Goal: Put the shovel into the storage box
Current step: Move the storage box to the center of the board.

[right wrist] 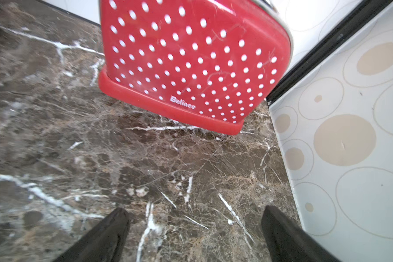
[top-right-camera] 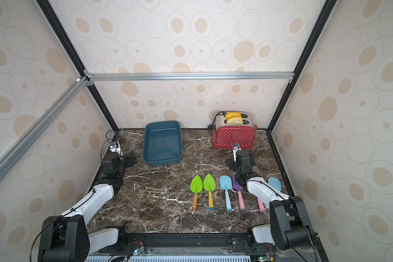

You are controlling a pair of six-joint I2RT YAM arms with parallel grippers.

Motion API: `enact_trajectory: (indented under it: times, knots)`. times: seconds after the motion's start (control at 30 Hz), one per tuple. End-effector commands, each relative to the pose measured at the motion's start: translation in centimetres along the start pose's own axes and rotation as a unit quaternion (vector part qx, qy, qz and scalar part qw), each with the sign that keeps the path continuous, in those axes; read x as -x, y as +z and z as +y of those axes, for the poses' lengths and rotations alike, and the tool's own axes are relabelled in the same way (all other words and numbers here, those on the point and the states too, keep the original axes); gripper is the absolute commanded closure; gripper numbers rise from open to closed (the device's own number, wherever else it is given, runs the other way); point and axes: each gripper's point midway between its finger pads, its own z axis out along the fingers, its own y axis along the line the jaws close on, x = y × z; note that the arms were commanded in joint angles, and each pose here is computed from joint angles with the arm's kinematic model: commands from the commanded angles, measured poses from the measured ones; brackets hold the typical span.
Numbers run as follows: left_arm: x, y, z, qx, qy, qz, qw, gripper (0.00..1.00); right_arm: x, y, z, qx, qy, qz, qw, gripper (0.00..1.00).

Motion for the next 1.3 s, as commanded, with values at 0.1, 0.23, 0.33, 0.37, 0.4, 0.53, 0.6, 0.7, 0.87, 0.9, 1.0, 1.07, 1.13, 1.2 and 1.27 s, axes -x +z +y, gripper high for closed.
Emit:
enact_trajectory:
  times: [0.1,0.23,0.33,0.37,0.4,0.53,0.6,0.7,0.87,0.9,1.0,1.07,1.13,1.2,1.27]
  knots:
    - [1.1,3.3,-4.0,-0.066,-0.028,0.161,0.984,0.1,2.5,-5.3,3.0,0.047,-0.034,0.024,0.998,0.03]
    - [1.6,6.2,-6.0,-0.092,-0.024,0.227,0.969,0.17,3.1,-8.3,4.4,0.098,-0.011,0.031,0.995,0.03]
    - [1.1,8.5,-6.6,-0.09,-0.021,0.262,0.961,0.17,2.9,-9.8,5.2,0.128,0.004,0.033,0.991,0.03]
    - [0.7,9.3,-6.7,-0.088,-0.021,0.276,0.957,0.17,2.8,-10.2,5.4,0.131,0.003,0.031,0.991,0.03]
    - [0.4,9.9,-6.9,-0.09,-0.02,0.285,0.954,0.17,2.8,-10.6,5.4,0.133,0.0,0.029,0.991,0.03]
    - [-1.6,11.7,-7.1,-0.083,-0.018,0.319,0.944,0.19,2.2,-11.0,5.0,0.126,-0.007,0.032,0.992,0.02]
    - [-2.6,12.4,-6.5,-0.066,-0.016,0.326,0.943,0.2,2.0,-11.1,5.1,0.128,-0.011,0.034,0.991,0.02]
    - [-4.0,13.3,-6.7,-0.067,-0.017,0.337,0.939,0.19,1.9,-11.2,5.1,0.13,-0.012,0.034,0.991,0.02]
    - [-6.8,14.0,-7.7,-0.087,-0.03,0.37,0.925,0.26,1.9,-11.2,5.0,0.125,-0.013,0.031,0.992,0.02]
    - [-7.3,14.1,-7.9,-0.091,-0.032,0.375,0.922,0.3,1.9,-11.1,4.9,0.122,-0.014,0.03,0.992,0.02]
    - [-7.8,14.7,-8.4,-0.102,-0.039,0.372,0.922,0.42,1.6,-10.9,4.9,0.119,-0.017,0.035,0.992,0.02]
    - [-8.1,14.9,-8.6,-0.104,-0.041,0.375,0.92,0.46,1.4,-10.8,4.9,0.117,-0.019,0.038,0.992,0.02]
    - [-8.4,15.0,-8.7,-0.107,-0.041,0.375,0.92,0.47,1.4,-10.8,4.8,0.114,-0.021,0.039,0.992,0.02]
    - [-8.5,15.1,-8.7,-0.105,-0.042,0.376,0.92,0.51,1.3,-10.8,4.7,0.112,-0.023,0.038,0.993,0.02]
    - [-8.6,15.1,-8.9,-0.106,-0.041,0.378,0.919,0.59,1.3,-10.8,4.6,0.109,-0.025,0.038,0.993,0.02]
